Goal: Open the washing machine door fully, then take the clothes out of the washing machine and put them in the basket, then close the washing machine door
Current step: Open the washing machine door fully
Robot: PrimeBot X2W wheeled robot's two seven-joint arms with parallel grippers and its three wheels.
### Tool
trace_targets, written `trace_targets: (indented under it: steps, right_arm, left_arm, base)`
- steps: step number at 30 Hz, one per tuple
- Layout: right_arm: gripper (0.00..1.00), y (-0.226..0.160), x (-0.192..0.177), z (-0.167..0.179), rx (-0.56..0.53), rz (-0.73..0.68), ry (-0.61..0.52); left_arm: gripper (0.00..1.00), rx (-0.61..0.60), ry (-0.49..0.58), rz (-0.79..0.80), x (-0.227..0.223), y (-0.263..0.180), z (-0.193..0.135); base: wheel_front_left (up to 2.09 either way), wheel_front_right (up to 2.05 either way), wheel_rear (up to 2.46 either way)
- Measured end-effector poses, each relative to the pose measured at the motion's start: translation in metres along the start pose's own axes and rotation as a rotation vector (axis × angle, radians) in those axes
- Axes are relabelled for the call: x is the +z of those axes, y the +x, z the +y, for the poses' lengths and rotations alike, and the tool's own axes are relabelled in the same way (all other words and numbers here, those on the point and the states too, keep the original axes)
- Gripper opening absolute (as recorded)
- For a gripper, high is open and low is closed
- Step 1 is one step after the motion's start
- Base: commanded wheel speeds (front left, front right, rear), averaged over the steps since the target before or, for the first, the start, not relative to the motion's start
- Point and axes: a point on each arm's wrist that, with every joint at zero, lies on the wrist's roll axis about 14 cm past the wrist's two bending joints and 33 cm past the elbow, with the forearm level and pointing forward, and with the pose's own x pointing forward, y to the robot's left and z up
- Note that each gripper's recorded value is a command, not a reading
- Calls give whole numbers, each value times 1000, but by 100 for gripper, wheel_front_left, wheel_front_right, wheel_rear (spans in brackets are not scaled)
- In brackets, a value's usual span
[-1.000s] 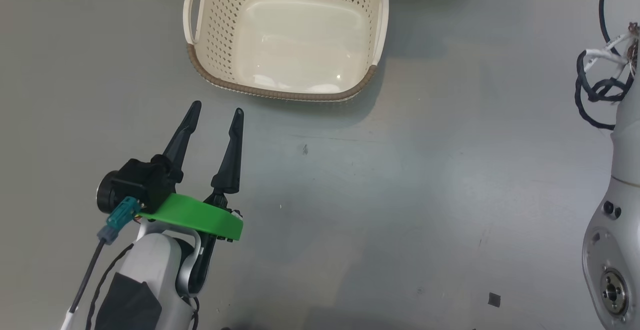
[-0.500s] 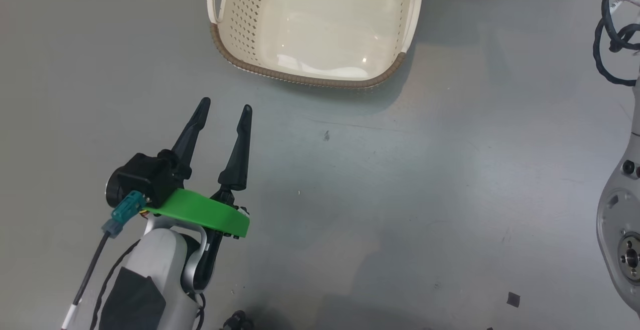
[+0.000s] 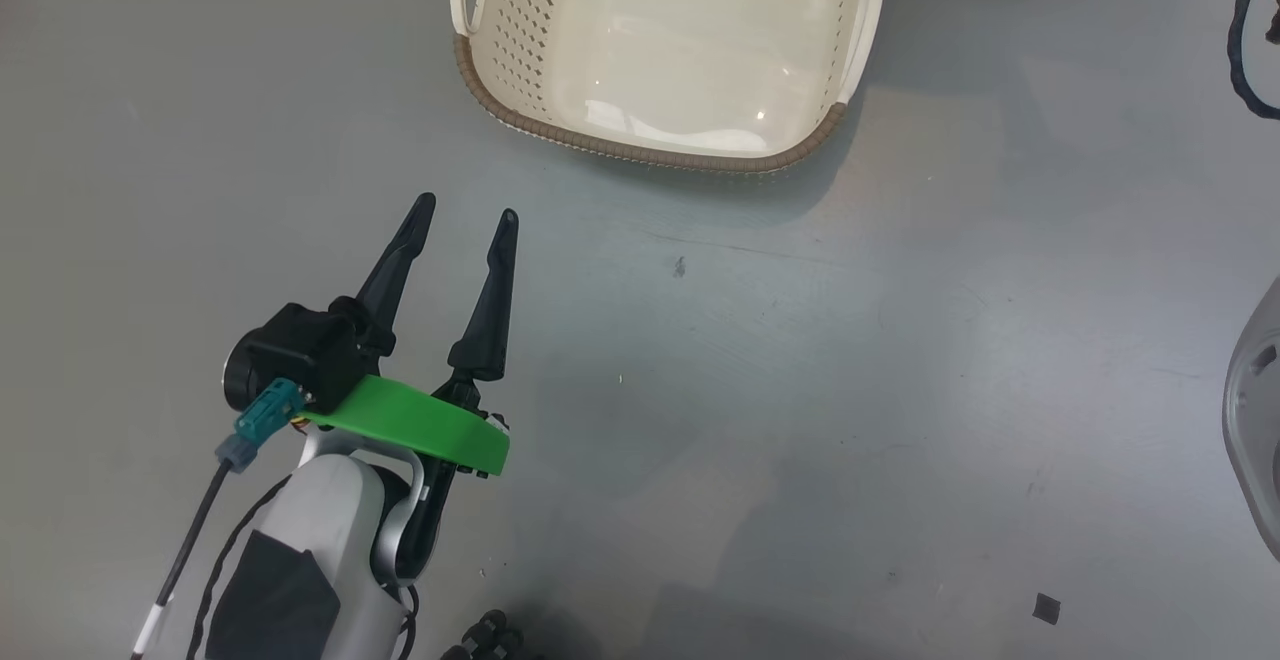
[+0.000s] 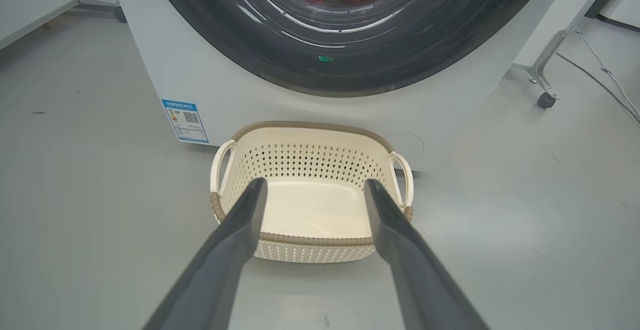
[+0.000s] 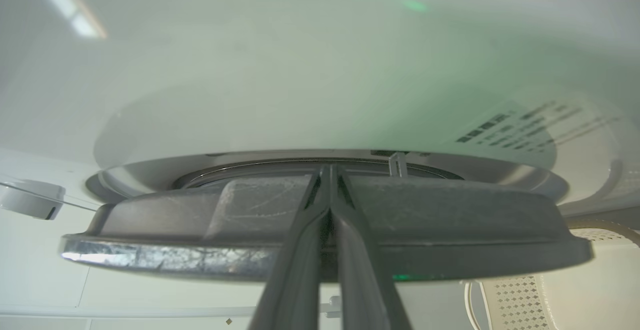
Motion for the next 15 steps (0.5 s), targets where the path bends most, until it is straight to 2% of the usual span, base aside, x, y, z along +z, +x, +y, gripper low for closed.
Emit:
trace_targets:
  steps: [15]
  right_arm:
    - [0,13,-6,-1,4,91,87]
  left_arm:
    - [100,1,5,13,-4,-2,1]
  base:
    - [0,0,0]
